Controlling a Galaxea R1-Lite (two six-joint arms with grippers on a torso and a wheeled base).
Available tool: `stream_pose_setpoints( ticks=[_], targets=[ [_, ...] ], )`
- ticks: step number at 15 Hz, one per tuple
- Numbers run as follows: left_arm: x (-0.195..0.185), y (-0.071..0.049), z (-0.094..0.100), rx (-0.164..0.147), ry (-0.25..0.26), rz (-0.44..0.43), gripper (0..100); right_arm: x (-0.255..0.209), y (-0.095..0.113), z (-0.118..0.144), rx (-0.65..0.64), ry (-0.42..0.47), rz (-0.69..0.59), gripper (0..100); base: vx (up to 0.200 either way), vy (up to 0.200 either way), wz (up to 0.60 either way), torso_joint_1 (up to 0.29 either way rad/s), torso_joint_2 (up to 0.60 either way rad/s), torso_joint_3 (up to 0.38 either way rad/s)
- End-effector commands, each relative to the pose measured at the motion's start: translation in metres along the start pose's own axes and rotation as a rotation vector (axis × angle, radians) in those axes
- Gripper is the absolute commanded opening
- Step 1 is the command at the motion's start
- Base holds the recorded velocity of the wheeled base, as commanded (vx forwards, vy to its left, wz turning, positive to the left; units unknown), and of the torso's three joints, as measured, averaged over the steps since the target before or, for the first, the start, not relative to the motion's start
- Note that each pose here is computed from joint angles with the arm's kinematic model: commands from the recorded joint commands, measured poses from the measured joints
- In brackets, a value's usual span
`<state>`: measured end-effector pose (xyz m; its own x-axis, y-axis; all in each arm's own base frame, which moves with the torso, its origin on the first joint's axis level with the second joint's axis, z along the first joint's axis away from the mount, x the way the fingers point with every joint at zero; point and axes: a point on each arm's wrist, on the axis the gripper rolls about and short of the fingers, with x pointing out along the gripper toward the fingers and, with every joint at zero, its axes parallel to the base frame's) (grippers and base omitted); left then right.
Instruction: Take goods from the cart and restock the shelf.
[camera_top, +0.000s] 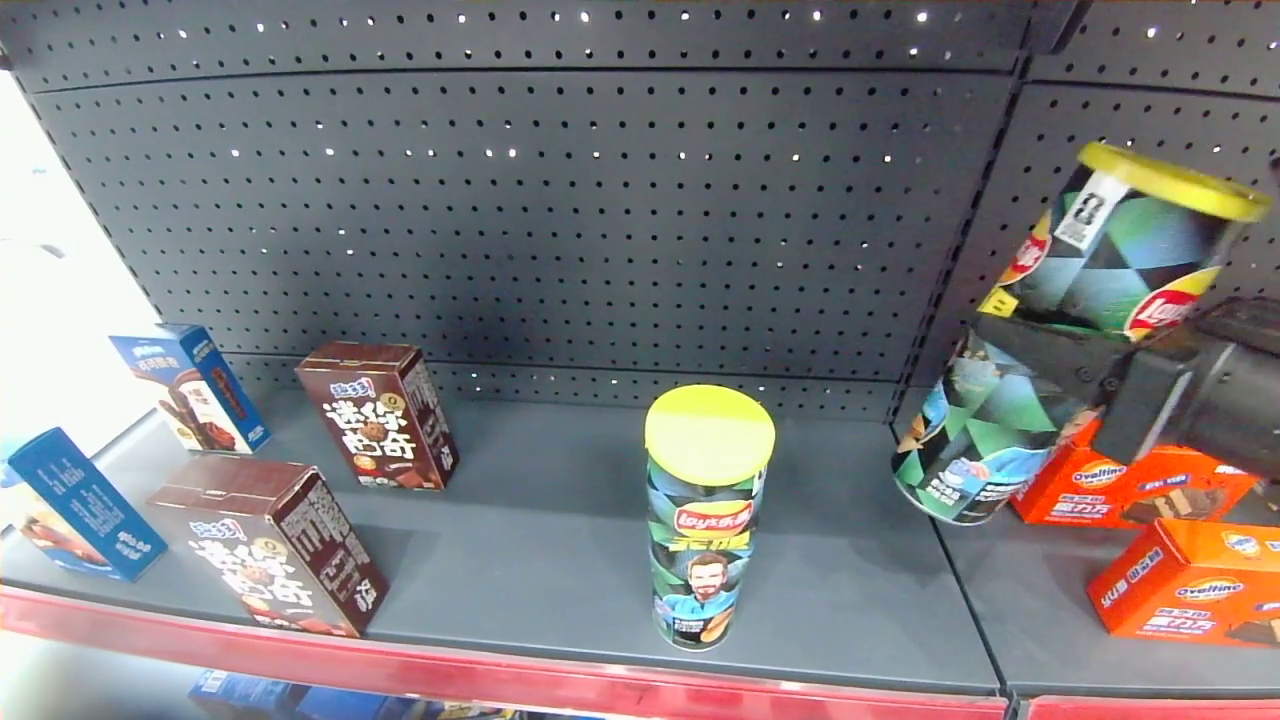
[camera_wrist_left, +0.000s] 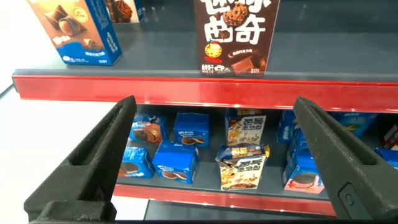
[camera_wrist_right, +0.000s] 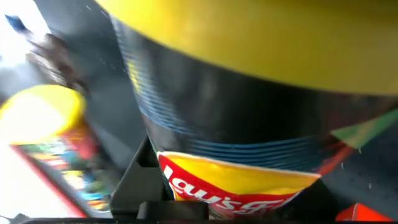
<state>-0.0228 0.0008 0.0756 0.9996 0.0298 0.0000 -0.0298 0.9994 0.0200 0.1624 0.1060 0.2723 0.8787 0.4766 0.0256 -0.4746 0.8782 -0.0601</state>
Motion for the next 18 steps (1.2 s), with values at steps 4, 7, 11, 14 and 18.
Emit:
stream_pose_setpoints(
  ticks=[4,7,11,14,18],
  targets=[
    [0.000,0.000,0.000,0.000,0.000,0.001,100,0.052,0.021,-0.030,0.002,0.073,0.047,0,0.000,0.000,0.00,0.000,0.00,0.000],
    [0.000,0.000,0.000,0.000,0.000,0.001,100,0.073,0.027,-0.037,0.002,0.076,0.058,0,0.000,0.000,0.00,0.000,0.00,0.000],
    [0.000,0.000,0.000,0.000,0.000,-0.001,100,0.106,0.033,-0.040,-0.002,0.053,0.108,0,0.000,0.000,0.00,0.000,0.00,0.000],
    [0.000,0.000,0.000,0.000,0.000,0.001,100,0.125,0.037,-0.043,-0.018,0.054,0.125,0,0.000,0.000,0.00,0.000,0.00,0.000],
    [0.000,0.000,0.000,0.000,0.000,0.001,100,0.154,0.048,-0.053,-0.040,0.061,0.173,0,0.000,0.000,0.00,0.000,0.00,0.000]
  ],
)
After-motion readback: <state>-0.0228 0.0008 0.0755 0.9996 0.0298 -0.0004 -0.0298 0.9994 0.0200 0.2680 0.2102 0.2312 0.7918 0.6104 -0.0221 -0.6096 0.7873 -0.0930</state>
